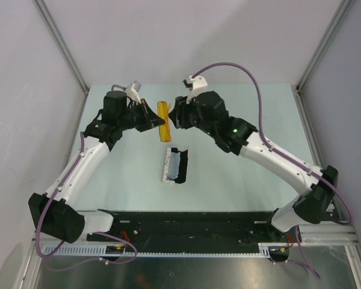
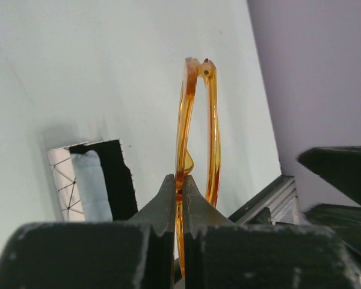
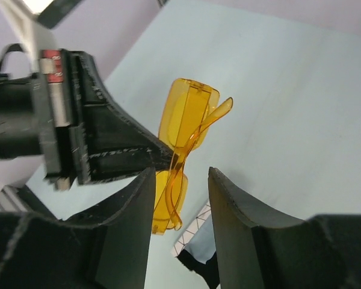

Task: Organize the sunglasses
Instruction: Pass from the left arm to the right

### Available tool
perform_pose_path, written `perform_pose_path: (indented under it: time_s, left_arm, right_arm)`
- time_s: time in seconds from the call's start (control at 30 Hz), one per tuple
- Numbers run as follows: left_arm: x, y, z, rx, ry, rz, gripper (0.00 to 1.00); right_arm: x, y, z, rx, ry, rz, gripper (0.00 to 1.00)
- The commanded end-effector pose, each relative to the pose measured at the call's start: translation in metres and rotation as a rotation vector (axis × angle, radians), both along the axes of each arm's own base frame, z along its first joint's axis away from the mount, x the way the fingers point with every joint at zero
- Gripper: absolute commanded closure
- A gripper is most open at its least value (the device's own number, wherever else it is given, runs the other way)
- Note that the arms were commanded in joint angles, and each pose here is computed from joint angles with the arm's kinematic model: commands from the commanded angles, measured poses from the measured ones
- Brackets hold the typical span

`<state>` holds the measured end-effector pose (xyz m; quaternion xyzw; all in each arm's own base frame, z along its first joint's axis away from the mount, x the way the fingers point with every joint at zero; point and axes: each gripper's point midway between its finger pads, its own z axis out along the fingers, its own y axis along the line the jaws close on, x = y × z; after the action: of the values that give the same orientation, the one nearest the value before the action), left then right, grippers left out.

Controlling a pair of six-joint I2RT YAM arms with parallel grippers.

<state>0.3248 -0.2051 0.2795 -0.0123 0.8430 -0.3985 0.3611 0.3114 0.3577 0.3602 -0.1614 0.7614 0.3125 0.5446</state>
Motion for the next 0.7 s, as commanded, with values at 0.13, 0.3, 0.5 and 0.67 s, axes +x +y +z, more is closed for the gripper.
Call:
perform_pose_path:
  time_s: [0.13,0.3,0.5,0.67]
  left_arm:
    - [0.004,0.018,0.007,0.121,-0.064,0.194,1.0]
    - [0.006,0.022,0.012,0.131,-0.074,0.232,1.0]
    - [0.005,0.018,0.011,0.142,-0.068,0.234,1.0]
    - [0.006,0.018,0.011,0.154,-0.068,0.241,1.0]
  right_arm:
    - [0.011,0.026,-0.023,-0.08,0.057,-0.166,0.55]
    - [0.018,0.032,-0.032,-0.132,0.057,-0.229,0.55]
    - [0.025,0.039,-0.039,-0.153,0.048,-0.256,0.61]
    - [0.029,0.045,-0.044,-0.181,0.036,-0.263,0.64]
